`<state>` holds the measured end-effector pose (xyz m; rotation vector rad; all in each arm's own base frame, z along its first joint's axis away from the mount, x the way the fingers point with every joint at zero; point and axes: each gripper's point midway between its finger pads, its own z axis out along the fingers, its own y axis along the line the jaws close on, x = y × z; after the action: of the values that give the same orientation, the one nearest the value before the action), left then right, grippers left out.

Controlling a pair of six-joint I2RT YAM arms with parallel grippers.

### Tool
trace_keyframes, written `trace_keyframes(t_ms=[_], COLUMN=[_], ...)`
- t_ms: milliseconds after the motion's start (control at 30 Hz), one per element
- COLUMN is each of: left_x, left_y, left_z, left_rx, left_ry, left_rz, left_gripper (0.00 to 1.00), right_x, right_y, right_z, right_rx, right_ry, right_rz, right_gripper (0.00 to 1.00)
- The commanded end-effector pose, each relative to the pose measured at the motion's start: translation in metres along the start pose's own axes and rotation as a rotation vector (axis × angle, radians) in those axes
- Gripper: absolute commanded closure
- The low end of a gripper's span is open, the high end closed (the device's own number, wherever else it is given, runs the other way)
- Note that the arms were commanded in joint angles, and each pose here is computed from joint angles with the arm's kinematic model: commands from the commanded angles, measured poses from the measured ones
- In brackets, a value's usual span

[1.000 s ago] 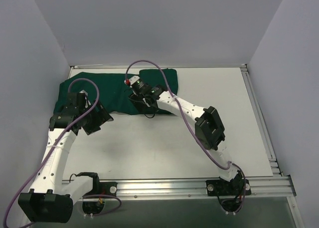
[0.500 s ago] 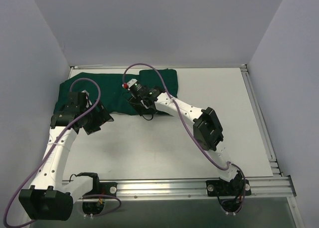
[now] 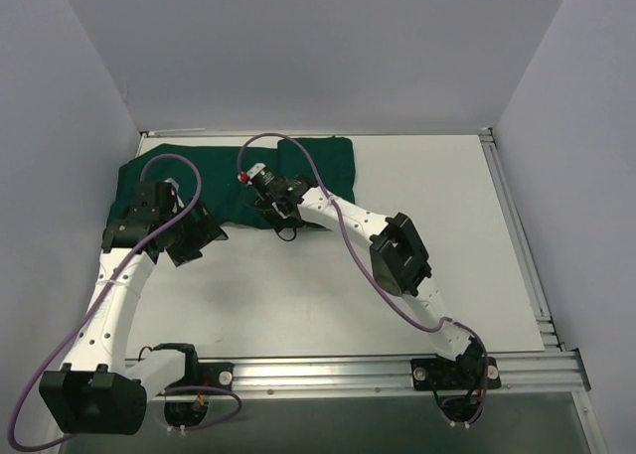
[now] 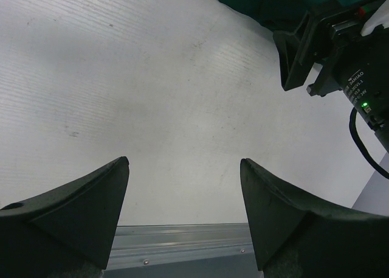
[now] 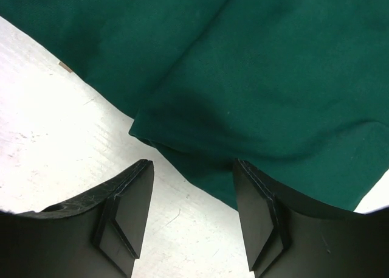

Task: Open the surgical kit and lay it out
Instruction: Open the surgical kit at the center of the board.

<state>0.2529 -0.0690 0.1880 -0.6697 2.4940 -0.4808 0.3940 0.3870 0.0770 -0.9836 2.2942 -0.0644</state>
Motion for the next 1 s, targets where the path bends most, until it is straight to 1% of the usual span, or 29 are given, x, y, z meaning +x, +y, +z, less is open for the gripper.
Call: trace_keyframes(t_ms=[0, 100, 300, 400, 433, 500, 533, 567, 667, 700, 733, 800, 900, 967], left_x=[-0.008, -0.008, -0.009, -0.008, -0.007, -0.006, -0.007, -0.006, -0.006, -0.007, -0.007, -0.006, -0.005, -0.005], left_y=[-0.005, -0.004, -0.005, -0.004, -0.004, -0.004, -0.004, -0.005, -0.005, -0.005, -0.005, -0.005, -0.006, -0.007], left_z=[0.001, 0.002, 0.004, 0.005, 0.005, 0.006, 0.006, 0.006, 0.006, 0.006, 0.007, 0.008, 0.010, 0.010], left_rx=[0.037, 0.037, 0.041, 0.042, 0.043, 0.046, 0.048, 0.049, 0.051, 0.052, 0.053, 0.055, 0.064, 0.068], left_ry=[-0.030, -0.026, -0.024, -0.019, -0.017, -0.014, -0.015, -0.010, -0.014, -0.015, -0.016, -0.011, -0.003, -0.004], left_rz=[0.017, 0.013, 0.014, 0.012, 0.012, 0.010, 0.009, 0.010, 0.009, 0.009, 0.007, 0.004, -0.003, -0.003], left_gripper=[0.18, 0.18, 0.18, 0.18, 0.18, 0.18, 0.18, 0.18, 0.18, 0.18, 0.18, 0.18, 0.18, 0.18], right_x=[-0.005, -0.004, -0.005, -0.010, -0.012, -0.017, -0.017, -0.021, -0.024, -0.024, -0.023, -0.023, -0.018, -0.016], right_y=[-0.005, -0.006, -0.009, -0.017, -0.019, -0.026, -0.029, -0.032, -0.036, -0.035, -0.032, -0.026, -0.023, -0.021], right_z=[-0.006, -0.003, 0.000, -0.001, -0.003, -0.004, -0.005, -0.008, -0.012, -0.013, -0.014, -0.014, -0.010, -0.006], right_rx=[0.037, 0.050, 0.072, 0.111, 0.117, 0.136, 0.144, 0.148, 0.138, 0.127, 0.103, 0.074, 0.062, 0.059], right_ry=[0.003, 0.006, 0.005, -0.009, -0.016, -0.025, -0.027, -0.037, -0.048, -0.047, -0.046, -0.050, -0.033, -0.024], right_rz=[-0.019, -0.019, -0.015, -0.003, -0.001, 0.021, 0.029, 0.039, 0.053, 0.049, 0.035, 0.022, 0.007, 0.006], right_gripper=[0.45, 0.48, 0.58, 0.72, 0.79, 0.88, 0.98, 1.00, 1.00, 0.84, 0.74, 0.61, 0.54, 0.52])
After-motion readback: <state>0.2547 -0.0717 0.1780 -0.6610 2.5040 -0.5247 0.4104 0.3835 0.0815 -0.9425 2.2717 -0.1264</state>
